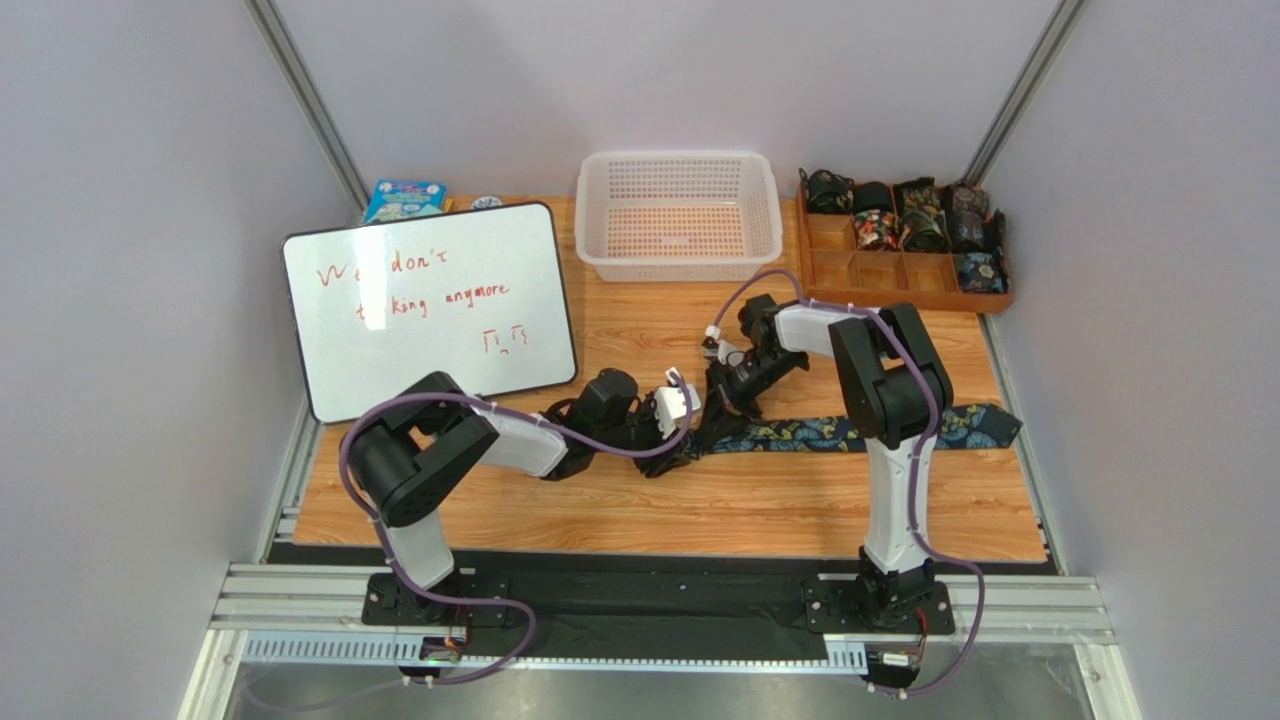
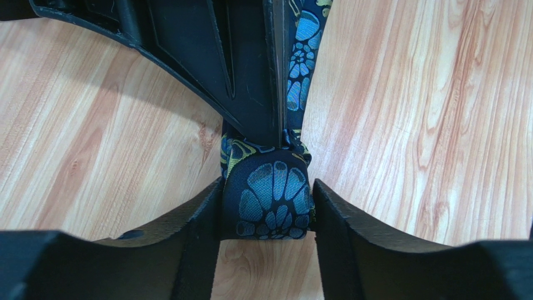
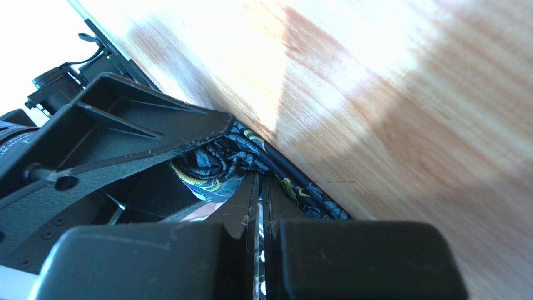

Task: Roll the ties
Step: Roll the tie at the center of the board.

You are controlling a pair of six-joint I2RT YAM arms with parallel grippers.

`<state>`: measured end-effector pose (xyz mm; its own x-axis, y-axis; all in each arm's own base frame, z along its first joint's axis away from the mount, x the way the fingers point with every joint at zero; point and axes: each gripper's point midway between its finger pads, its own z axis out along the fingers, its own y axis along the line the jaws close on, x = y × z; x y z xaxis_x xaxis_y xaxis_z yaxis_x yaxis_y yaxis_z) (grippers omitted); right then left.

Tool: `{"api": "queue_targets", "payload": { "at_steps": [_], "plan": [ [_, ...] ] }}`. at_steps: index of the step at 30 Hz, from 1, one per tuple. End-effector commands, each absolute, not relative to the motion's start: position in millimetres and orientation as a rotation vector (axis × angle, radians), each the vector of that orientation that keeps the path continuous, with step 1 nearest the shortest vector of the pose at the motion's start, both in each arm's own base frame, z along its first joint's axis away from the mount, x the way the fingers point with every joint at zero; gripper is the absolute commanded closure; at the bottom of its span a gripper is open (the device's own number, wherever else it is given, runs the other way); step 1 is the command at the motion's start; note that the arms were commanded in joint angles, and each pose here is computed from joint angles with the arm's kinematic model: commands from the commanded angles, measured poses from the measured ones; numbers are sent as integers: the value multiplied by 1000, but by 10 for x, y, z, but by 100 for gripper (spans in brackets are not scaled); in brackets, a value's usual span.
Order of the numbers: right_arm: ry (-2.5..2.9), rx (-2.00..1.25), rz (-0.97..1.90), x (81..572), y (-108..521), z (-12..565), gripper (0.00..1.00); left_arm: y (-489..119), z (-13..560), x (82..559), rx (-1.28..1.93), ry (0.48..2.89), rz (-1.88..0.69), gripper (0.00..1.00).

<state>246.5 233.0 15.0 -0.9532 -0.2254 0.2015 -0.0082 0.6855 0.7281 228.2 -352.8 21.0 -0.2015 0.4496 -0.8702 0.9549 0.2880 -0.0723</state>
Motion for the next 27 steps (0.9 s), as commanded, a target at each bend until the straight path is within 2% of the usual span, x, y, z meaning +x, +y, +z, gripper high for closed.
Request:
{"api": "queue_targets", "payload": {
  "at_steps": [1,4,12,15,19,27],
  "plan": [
    [-2685,151,-762,2280,1981,-551,100,-3511,114,2162,1349,1753,-826,46],
    [-2673,148,-780,2265,2025,-554,100,-3545,230,2171,1383,1705,-804,51],
    [-2642,189,-903,2267,2280,-425,100,-3771,648,2183,1400,1674,-809,50],
    [-2625,206,-936,2237,2373,-360,100,-3798,591,2186,1433,1743,-790,54],
    [-2606,210,-1018,2253,2451,-223,100,-3742,414,2176,1479,1856,-740,64],
    [-2512,225,-1195,2228,2589,56,100,-3582,124,2180,1546,2010,-600,70]
  ]
}}
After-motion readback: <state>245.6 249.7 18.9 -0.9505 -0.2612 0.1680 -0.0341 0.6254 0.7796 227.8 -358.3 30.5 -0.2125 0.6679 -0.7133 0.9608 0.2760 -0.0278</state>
